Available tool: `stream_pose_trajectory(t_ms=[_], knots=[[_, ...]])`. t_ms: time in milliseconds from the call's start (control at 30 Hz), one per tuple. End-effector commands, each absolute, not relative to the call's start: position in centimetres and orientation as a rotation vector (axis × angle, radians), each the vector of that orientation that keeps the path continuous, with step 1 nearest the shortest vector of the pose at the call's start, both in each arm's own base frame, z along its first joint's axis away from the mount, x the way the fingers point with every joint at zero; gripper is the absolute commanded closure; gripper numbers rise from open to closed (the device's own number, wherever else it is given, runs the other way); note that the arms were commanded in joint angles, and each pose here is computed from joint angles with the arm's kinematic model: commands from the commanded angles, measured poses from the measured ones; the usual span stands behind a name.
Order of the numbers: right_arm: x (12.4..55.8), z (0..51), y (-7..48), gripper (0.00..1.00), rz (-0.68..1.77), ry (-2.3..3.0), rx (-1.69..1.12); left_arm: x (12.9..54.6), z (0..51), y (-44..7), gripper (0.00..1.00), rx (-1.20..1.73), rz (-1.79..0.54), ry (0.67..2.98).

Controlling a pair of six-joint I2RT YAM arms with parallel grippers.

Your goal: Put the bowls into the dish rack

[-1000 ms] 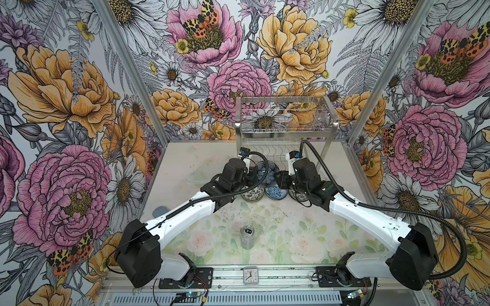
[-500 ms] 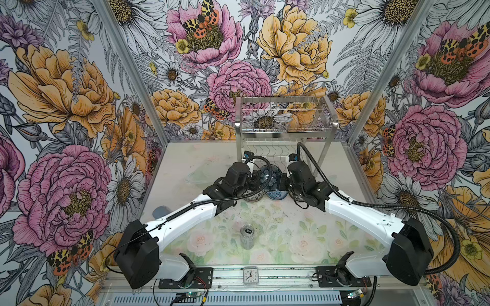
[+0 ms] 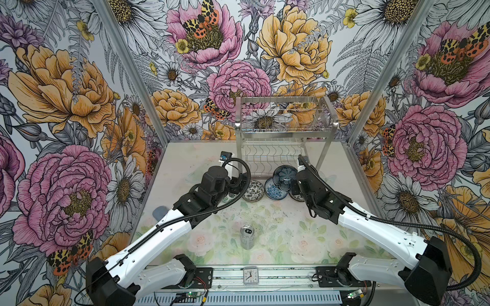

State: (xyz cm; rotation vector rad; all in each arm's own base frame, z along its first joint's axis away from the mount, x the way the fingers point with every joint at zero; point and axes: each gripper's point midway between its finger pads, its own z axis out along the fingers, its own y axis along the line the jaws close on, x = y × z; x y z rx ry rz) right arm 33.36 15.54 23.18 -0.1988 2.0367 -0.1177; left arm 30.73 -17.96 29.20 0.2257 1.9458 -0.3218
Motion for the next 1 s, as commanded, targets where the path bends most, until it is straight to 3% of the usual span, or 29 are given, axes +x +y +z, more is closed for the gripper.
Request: stream_pose_trajectory(t_ms=[0, 333, 967], knots=[[35.3, 26.7, 14.1, 1.0, -0.357, 1.862, -0.191, 31.0, 27.2, -15.5, 0.01, 0.209, -0.248, 1.994], [39.4, 26.7, 14.9, 1.0, -0.684, 1.623, -0.27, 33.6, 25.2, -13.3, 0.01, 0.152, -0.206, 2.024], [52.9, 22.3, 13.2, 1.0, -1.068, 1.631, -0.278, 34.2, 26.2, -13.0, 0.01, 0.173, -0.224, 2.017]])
